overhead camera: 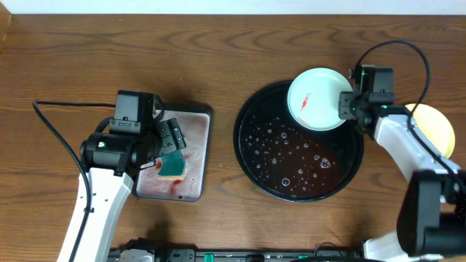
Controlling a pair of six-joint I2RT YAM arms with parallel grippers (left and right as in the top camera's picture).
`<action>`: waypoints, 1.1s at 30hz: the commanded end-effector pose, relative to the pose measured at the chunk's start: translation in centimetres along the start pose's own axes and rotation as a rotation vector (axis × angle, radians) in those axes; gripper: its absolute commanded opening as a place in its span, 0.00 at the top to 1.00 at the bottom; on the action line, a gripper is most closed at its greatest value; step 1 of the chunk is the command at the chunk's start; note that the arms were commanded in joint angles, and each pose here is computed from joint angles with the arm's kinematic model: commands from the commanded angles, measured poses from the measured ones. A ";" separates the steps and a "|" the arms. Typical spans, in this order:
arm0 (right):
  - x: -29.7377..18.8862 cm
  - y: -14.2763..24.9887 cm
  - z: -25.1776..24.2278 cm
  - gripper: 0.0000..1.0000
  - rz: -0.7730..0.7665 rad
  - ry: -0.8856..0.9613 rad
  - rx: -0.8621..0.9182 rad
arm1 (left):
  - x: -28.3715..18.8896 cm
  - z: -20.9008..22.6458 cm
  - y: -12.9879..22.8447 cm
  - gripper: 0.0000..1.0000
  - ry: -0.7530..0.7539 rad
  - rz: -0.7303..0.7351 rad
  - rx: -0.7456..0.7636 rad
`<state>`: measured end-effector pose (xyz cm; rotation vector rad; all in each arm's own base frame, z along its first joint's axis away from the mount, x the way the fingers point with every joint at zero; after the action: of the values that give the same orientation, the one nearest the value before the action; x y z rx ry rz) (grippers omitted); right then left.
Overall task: Clean dirty plates on tray and stack at the side
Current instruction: 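Lift the yellow plate and set it on the table at right, then grasp the back pale green plate and pull it to the tray center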
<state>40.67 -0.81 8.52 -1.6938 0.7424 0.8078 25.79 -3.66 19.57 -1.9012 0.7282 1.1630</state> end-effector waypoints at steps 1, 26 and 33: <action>1.5 0.6 -0.4 0.48 0.023 0.039 -0.063 | -0.4 -0.2 -0.5 0.16 0.004 -0.016 0.003; -8.4 6.6 7.3 0.99 0.325 -0.242 0.314 | -0.4 -0.2 -0.5 0.16 0.004 -0.016 0.003; -6.5 11.6 10.3 0.99 0.413 -0.226 0.462 | -0.4 -0.2 -0.5 0.16 0.004 -0.016 0.003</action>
<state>27.35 6.30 7.07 -1.1592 0.9730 1.0485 25.77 -3.66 19.56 -1.9008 0.7285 1.1637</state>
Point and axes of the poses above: each gripper's point midway between its finger pads, its own x axis out along the fingers, its own z axis along the line the jaws close on, y = z × x, the point moved 3 cm from there along -x, back along the fingers, and after that the axes turned 13 degrees about -x, right-handed, at the moved point
